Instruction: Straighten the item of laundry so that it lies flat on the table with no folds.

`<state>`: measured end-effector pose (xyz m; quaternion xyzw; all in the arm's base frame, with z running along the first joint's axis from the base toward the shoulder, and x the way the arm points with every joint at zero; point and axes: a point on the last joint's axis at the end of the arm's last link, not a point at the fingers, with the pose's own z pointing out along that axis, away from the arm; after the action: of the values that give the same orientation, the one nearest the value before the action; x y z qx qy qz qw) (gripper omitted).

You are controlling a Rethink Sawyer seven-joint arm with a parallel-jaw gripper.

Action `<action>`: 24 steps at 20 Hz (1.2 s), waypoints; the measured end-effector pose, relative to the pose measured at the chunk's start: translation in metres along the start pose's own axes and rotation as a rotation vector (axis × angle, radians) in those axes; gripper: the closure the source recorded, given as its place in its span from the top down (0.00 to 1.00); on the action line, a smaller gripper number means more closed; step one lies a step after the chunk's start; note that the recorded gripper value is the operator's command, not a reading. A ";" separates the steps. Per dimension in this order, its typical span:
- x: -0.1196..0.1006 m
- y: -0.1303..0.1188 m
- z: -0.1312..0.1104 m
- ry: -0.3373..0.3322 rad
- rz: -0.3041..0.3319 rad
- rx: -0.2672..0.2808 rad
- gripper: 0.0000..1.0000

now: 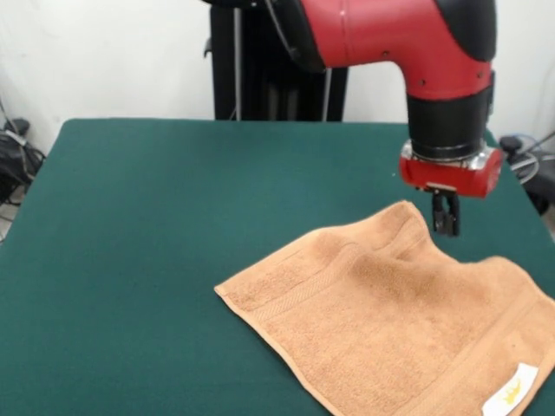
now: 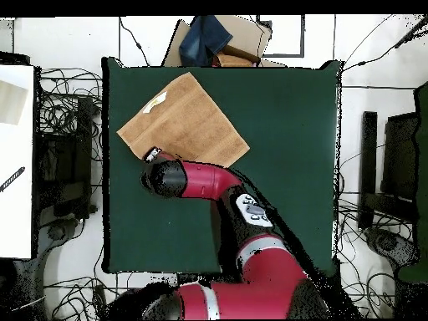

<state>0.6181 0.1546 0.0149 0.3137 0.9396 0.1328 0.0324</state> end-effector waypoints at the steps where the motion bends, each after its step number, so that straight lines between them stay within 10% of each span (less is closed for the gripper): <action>1: -0.002 -0.001 0.000 0.004 0.007 -0.011 0.00; 24: -0.013 -0.011 -0.018 0.098 0.026 -0.185 0.00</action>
<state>0.6194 0.1346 0.0286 0.3149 0.9196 0.2344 0.0133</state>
